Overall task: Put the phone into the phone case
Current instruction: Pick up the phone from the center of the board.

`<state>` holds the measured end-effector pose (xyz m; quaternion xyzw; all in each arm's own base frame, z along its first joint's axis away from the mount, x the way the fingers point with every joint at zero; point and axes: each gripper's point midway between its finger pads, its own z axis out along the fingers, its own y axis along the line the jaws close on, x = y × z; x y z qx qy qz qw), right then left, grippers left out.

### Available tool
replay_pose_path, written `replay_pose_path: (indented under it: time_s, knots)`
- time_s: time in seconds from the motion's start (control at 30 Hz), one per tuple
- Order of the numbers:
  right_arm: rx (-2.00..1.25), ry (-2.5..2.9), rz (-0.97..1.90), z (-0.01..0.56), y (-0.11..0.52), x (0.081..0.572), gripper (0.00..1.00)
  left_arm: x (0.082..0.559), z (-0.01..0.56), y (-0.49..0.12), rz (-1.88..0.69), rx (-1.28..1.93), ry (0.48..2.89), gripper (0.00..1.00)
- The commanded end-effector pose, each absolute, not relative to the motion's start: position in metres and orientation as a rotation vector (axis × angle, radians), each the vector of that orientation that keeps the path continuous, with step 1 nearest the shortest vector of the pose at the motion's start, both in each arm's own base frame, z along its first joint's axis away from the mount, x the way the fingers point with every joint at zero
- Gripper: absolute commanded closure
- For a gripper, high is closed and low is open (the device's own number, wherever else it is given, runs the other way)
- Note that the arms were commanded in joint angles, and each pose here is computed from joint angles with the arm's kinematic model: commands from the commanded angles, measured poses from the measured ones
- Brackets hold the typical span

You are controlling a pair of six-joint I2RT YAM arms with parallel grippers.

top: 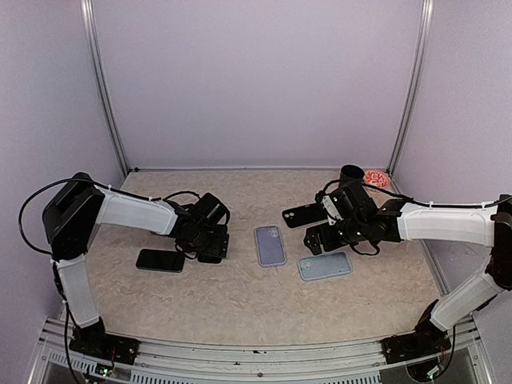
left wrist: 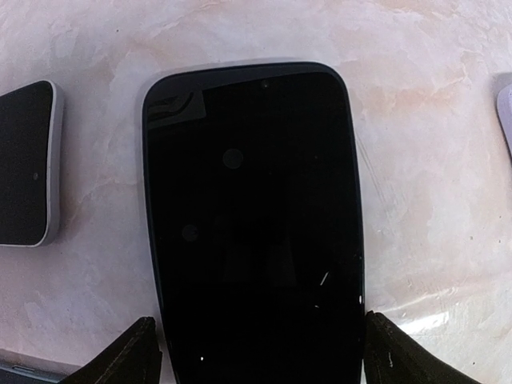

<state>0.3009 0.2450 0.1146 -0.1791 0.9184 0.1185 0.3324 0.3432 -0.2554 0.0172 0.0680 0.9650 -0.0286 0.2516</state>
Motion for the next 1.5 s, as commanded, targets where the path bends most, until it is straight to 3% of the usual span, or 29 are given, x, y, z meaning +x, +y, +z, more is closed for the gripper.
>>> replay_pose_path:
  time_s: [0.0, 0.33, 0.97, 1.47]
  knots:
    - [-0.47, 2.374, 0.32, 0.118, 0.249, 0.3, 0.01, 0.335, 0.004, -0.249, -0.037, 0.209, 2.685, 0.18]
    - [-0.495, 2.364, 0.337, 0.122, 0.256, 0.303, 0.01, 0.328, -0.001, -0.249, -0.047, 0.232, 2.698, 0.34]
    - [-0.575, 2.333, 0.495, 0.143, 0.291, 0.308, 0.0, 0.339, 0.04, -0.264, -0.207, 0.25, 2.52, 0.34]
    - [-0.651, 2.355, 0.819, 0.153, 0.34, 0.296, 0.01, 0.323, 0.061, -0.29, -0.293, 0.372, 2.39, 0.35]
